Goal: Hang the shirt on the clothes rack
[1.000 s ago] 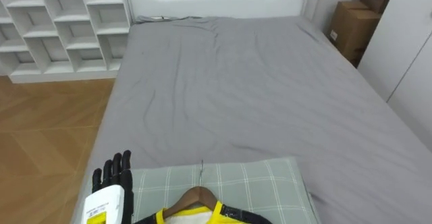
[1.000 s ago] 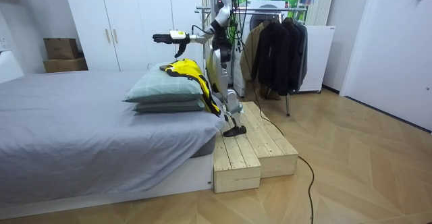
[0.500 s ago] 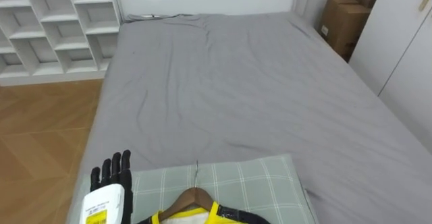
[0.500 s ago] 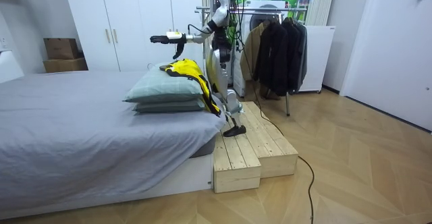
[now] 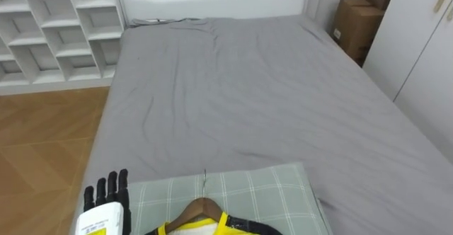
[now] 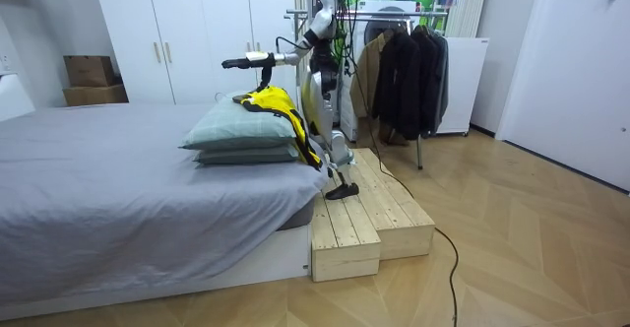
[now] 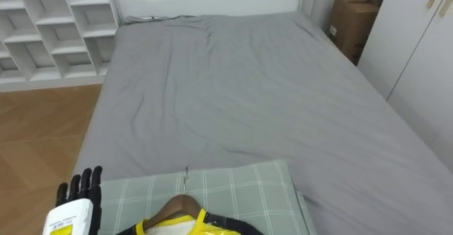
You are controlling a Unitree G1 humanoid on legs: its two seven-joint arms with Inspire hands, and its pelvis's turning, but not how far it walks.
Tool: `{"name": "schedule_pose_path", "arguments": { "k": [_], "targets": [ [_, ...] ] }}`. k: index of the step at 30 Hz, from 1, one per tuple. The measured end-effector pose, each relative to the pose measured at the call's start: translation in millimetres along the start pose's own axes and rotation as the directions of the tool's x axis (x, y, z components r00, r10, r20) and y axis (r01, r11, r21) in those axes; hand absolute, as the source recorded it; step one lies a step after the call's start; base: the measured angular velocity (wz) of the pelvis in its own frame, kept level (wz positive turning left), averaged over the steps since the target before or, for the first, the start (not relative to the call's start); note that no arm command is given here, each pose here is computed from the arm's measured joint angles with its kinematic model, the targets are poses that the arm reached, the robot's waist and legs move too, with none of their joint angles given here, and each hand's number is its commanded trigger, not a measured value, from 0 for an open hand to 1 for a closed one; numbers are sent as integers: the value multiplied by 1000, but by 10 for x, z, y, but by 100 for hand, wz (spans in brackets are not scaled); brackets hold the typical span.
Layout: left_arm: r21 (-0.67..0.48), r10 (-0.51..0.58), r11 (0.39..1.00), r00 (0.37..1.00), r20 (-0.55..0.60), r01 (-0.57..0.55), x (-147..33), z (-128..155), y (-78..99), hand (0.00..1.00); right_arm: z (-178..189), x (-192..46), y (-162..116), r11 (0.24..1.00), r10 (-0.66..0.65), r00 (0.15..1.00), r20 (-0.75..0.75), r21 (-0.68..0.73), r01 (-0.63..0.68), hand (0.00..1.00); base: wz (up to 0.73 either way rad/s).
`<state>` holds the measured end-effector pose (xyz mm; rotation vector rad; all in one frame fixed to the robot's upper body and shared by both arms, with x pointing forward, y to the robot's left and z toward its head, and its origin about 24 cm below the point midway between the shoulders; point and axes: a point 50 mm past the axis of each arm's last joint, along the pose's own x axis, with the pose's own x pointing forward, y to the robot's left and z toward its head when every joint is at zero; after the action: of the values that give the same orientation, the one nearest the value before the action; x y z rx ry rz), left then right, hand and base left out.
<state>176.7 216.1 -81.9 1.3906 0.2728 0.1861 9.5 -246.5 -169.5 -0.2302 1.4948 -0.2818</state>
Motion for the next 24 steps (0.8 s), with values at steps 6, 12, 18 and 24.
{"name": "schedule_pose_path", "arguments": {
  "k": [6,12,18,24],
  "targets": [
    [27,-35,999,999,-29,35,-36,-62,-64,0,40,2,6,1000,-1,1000,-12,-25,1,0,-1],
    [37,-74,996,996,-48,76,-52,-78,-140,0,98,2,27,998,4,1000,-5,-59,-5,0,-6],
    [26,-76,997,996,-44,77,-50,-27,-154,0,173,3,35,997,3,1000,8,-75,-3,0,-4],
    [25,-90,996,996,-14,90,-66,85,-191,0,355,-3,53,995,2,998,58,-100,4,0,3]
  ]
}}
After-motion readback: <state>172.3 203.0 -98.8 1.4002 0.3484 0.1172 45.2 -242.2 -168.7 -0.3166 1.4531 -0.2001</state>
